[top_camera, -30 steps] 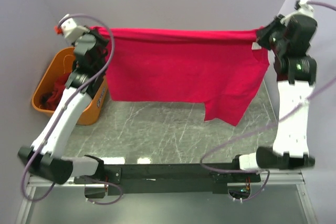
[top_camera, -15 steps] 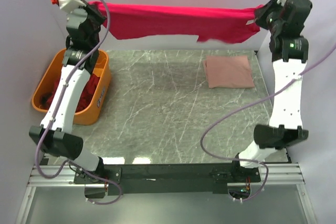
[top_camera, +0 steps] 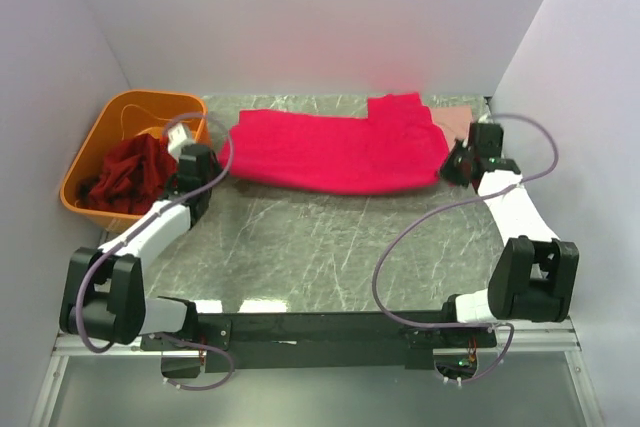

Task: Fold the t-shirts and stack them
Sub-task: Fold the tshirt

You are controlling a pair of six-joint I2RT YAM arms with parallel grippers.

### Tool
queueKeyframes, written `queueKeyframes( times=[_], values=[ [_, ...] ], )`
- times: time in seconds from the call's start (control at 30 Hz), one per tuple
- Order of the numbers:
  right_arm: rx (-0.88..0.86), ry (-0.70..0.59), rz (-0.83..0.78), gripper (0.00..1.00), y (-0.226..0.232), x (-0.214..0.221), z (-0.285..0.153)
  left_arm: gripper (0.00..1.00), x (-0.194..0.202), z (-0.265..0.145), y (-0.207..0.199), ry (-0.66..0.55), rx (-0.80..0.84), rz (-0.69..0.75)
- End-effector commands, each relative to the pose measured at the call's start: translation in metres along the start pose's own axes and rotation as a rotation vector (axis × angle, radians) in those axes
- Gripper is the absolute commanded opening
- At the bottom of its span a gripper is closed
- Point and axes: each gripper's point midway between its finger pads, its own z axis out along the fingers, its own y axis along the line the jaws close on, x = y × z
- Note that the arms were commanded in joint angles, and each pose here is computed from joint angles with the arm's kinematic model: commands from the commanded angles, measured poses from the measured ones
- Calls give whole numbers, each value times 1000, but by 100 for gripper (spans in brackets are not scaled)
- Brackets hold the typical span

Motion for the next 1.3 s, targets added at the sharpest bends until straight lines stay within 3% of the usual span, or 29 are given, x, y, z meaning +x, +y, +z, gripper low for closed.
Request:
queueKeyframes(
  times=[0.0, 0.13, 0.23, 0.67, 0.97, 1.27],
  values=[
    [44, -21, 50, 0, -16, 8, -1, 1, 33, -1, 13, 68, -10, -121],
    [118, 70, 78, 0, -38, 46, 5, 1, 72, -14, 61, 148, -176, -112],
    [157, 98, 87, 0, -50, 63, 4, 1, 88, -28, 69, 178, -187, -139],
    [210, 102, 115, 4, -69, 99, -45, 1, 92, -88, 75, 177, -237, -215],
    [227, 286, 250, 6, -83, 179, -64, 1, 128, -133, 117, 284, -438, -326],
    [317, 212, 357, 7, -98, 187, -87, 1, 125, -170, 152, 270, -628, -388]
  ],
)
